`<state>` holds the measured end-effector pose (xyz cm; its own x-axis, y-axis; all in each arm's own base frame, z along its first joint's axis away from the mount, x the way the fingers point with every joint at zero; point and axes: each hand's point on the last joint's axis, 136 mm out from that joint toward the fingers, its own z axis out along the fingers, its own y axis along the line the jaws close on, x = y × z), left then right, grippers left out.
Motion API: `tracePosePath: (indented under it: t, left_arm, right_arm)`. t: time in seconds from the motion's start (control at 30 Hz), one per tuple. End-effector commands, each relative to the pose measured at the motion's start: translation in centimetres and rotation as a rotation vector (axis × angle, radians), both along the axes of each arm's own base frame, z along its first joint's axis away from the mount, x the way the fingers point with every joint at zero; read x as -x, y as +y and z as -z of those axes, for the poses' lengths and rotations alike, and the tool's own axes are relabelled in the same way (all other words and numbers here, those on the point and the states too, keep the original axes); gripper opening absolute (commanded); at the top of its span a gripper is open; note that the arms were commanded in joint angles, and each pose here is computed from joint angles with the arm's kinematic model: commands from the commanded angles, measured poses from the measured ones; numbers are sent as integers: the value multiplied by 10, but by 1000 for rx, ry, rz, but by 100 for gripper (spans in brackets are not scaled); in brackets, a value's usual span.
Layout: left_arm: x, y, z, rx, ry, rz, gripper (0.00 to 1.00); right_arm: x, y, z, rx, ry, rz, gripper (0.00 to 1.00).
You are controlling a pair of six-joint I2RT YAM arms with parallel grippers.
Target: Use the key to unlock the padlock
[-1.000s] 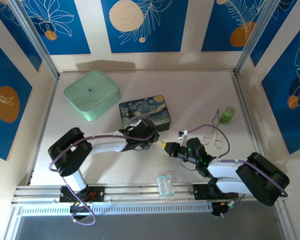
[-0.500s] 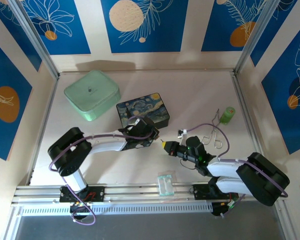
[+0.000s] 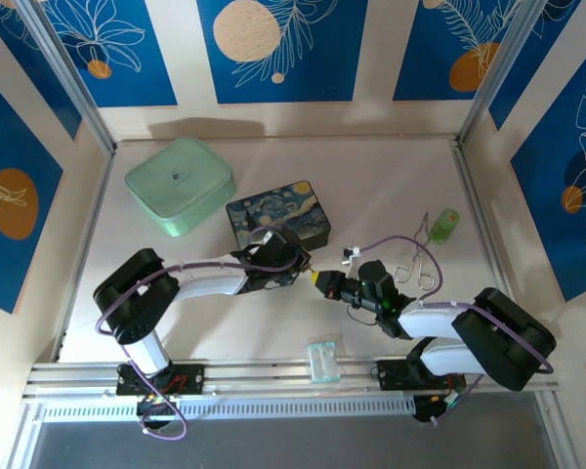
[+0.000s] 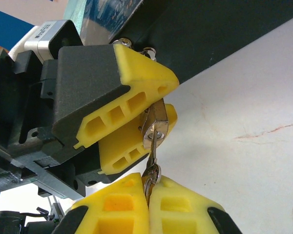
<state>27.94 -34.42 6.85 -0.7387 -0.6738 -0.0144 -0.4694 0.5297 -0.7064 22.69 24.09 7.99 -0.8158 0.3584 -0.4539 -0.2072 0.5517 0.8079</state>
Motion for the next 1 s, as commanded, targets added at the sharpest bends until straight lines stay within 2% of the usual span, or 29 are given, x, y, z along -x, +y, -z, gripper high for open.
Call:
tracePosePath:
  t: [0.0,0.57,0.97]
  left_arm:
    - [2,-7,-1,49,52,-16,23]
    - [3,-17,1,74,65,9,21]
    - [4,-14,8,41,71,19,22]
  right_arm:
    - [-3,1,-5,-18,-17,10,0]
    - [-11,15,-7,-51,-31,-20,0]
    - [-14,12,-10,-48,-36,9,0]
